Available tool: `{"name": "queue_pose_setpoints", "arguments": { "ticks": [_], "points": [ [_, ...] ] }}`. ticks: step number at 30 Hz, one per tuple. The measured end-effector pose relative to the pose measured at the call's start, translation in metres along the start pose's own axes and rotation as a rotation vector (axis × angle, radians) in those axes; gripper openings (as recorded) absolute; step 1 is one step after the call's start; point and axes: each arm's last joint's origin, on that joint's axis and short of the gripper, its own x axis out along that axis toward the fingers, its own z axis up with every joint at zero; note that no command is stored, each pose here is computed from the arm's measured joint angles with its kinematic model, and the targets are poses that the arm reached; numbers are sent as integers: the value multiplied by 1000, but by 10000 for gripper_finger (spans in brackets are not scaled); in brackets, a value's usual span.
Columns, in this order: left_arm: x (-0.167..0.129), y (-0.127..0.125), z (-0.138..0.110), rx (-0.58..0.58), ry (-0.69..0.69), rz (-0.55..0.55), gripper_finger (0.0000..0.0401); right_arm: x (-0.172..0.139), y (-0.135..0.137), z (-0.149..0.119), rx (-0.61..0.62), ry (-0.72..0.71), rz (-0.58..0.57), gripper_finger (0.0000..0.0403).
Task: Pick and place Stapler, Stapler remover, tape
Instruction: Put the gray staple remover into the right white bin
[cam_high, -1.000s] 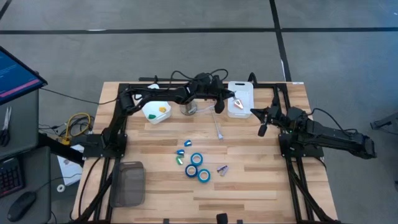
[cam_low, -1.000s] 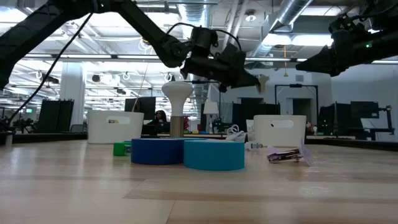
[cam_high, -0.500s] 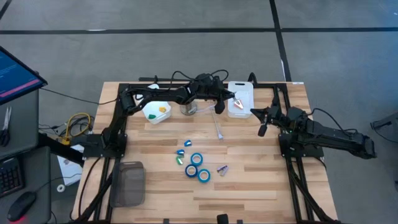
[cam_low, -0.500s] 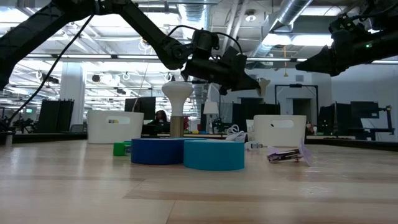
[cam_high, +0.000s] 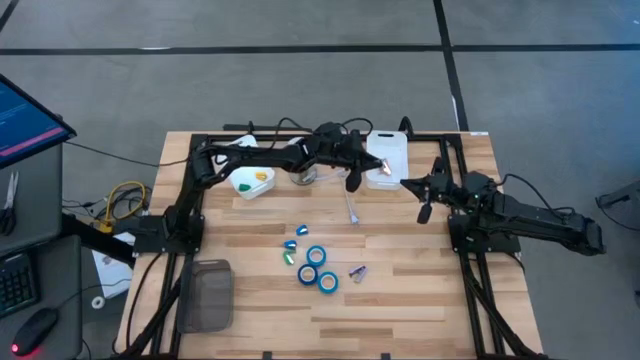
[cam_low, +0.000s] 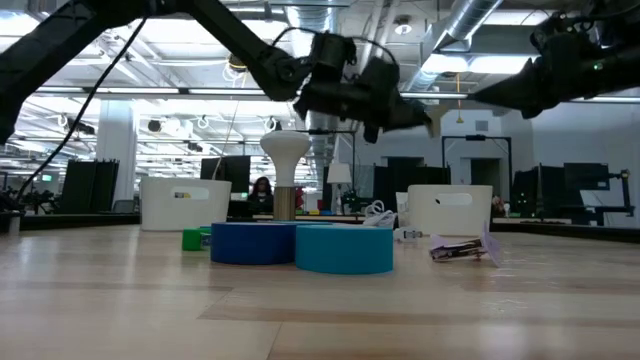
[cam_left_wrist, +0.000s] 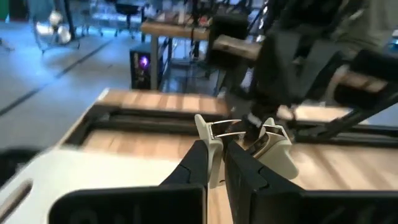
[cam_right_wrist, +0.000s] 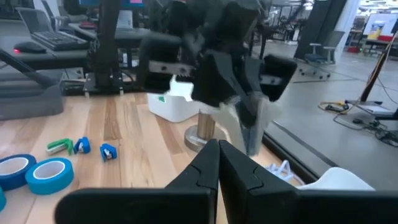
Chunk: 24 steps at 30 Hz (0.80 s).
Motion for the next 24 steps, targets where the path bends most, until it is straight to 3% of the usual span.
{"name": "queue_pose_setpoints", "arguments": {
  "ticks": [8, 19, 24],
  "points": [
    [-9, -28, 34, 71, -46, -46, 10, 7, 0, -1, -6, 15, -5, 16],
    [-13, -29, 34, 54, -2, -44, 11, 30, 2, 2, -7, -28, -7, 177],
    [-14, -26, 34, 51, 2, -37, 11, 40, 5, 2, -34, -56, 3, 205]
  ]
}}
